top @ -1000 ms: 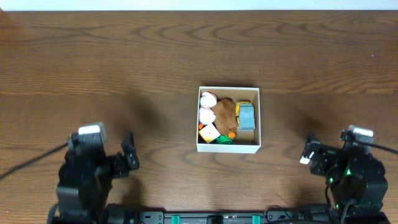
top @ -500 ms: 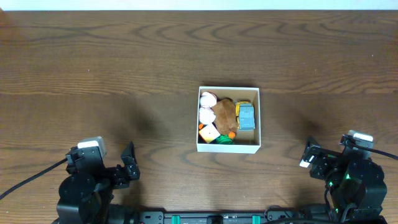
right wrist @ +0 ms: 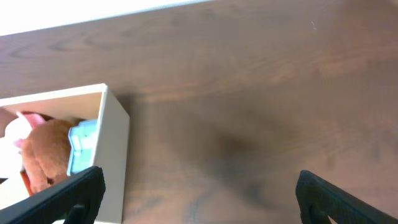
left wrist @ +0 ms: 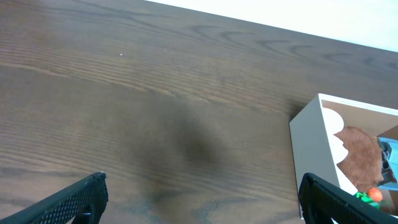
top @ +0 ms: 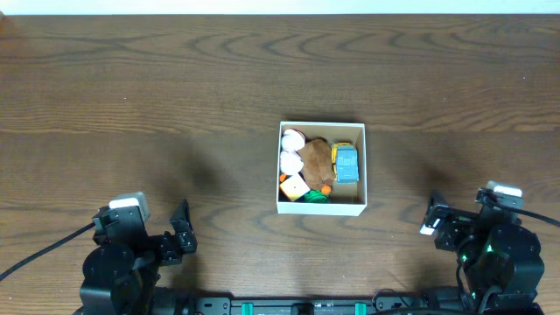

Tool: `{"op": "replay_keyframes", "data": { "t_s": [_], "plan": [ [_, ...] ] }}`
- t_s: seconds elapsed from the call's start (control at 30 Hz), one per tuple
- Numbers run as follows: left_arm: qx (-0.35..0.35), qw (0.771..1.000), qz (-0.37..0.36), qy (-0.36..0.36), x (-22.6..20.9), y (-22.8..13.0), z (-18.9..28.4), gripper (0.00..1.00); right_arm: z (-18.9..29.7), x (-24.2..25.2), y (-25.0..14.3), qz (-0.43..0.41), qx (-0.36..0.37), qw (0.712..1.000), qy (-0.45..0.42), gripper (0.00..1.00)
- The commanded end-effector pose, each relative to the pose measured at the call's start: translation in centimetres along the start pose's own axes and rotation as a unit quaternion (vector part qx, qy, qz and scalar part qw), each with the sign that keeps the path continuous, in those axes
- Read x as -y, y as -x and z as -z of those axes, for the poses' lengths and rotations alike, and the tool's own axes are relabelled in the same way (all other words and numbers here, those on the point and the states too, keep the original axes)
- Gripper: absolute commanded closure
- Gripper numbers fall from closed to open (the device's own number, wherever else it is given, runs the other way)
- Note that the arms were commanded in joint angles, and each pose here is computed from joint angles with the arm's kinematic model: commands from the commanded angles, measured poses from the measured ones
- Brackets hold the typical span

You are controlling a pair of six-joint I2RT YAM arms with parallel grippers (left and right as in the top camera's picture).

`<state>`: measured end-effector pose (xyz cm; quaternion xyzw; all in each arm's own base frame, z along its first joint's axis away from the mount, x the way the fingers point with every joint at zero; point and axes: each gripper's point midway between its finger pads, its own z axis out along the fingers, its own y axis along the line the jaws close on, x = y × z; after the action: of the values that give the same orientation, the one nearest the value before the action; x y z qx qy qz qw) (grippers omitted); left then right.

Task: Pack container

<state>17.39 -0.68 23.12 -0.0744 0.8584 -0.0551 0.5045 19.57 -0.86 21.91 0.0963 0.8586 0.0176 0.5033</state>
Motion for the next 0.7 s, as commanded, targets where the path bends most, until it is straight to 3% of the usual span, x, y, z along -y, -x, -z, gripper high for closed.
{"op": "replay_keyframes", "data": {
  "t_s": [0.0, 0.37, 0.67],
  "plan": [
    [-0.001, 1.000, 0.007, -0.004, 0.1, -0.2, 0.0, 0.02, -0.3, -1.4, -0.7, 0.067, 0.026, 0.996, 0.048, 0.01],
    [-0.001, 1.000, 0.007, -0.004, 0.1, -0.2, 0.0, 0.02, -2.4, -3.3, 0.1, 0.094, 0.200, 0.969, 0.106, 0.01],
    [-0.001, 1.000, 0.007, -0.004, 0.1, -0.2, 0.0, 0.02, -4.8, -1.7, 0.4, 0.066, 0.265, 0.960, 0.064, 0.01]
  ]
}}
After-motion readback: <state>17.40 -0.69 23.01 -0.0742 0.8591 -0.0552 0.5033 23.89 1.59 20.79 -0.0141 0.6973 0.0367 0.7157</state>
